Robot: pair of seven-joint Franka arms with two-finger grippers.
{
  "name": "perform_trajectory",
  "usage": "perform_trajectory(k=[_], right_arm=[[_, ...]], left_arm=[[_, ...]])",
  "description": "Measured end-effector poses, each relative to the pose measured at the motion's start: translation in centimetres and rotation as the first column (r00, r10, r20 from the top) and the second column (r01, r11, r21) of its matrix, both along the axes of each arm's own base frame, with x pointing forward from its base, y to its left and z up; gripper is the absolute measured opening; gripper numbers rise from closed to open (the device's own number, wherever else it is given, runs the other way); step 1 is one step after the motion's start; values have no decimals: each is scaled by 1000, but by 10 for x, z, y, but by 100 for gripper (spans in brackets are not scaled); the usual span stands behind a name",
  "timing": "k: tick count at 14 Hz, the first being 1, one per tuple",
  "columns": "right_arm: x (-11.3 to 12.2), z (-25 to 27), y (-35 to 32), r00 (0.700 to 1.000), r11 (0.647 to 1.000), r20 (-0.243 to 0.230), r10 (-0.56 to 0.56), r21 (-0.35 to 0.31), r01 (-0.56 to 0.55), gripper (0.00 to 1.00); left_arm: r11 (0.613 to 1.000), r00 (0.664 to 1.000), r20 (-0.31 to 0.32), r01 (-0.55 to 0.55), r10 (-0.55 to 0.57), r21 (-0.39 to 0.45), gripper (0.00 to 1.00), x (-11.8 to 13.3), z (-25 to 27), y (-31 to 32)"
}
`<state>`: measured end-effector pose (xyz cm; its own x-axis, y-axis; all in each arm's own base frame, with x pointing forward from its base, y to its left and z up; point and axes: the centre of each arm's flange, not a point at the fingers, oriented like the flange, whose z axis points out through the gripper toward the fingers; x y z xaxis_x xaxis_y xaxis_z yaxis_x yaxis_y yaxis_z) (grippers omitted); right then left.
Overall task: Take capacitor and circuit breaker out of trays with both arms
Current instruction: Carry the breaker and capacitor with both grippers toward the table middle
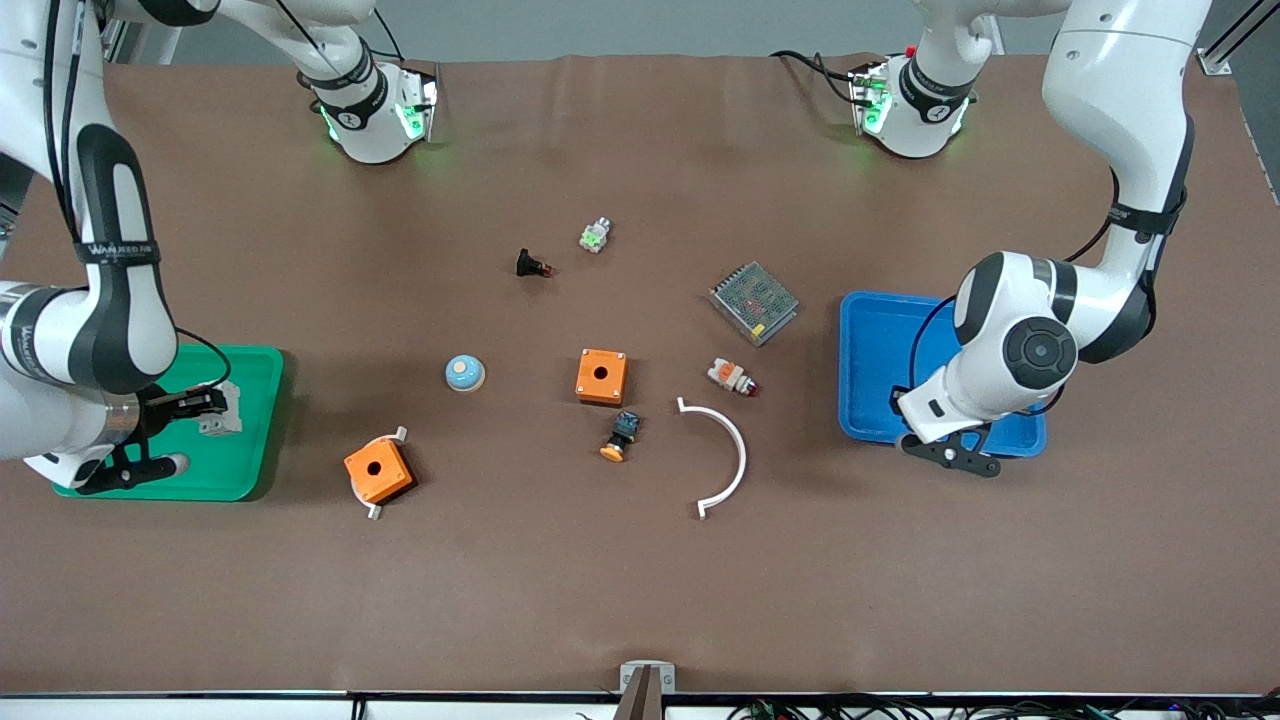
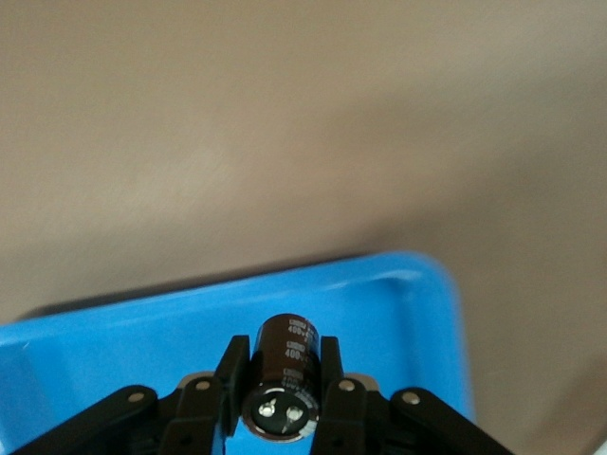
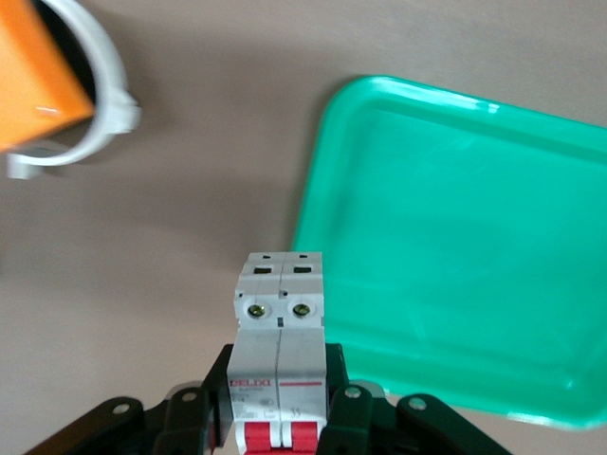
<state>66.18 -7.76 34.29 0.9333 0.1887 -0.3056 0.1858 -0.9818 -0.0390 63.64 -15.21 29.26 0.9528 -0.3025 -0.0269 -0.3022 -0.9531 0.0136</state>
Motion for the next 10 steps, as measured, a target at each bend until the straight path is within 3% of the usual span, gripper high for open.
perform_trajectory(k=[5,7,10], right_arm=[[3,20,93,995,993,-17,-93,65,94,40],[1,20,135,991,990,-16,-134,44,134,40],[-5,22,219,982,983,28,-185,3,185,40]], left_arm=[[975,978,34,-203,206,-90,34,16,20,-104],[956,961,16,-275,278,-100,34,13,4,-148],[919,926,3,-375,378,-125,34,13,-13,-204]])
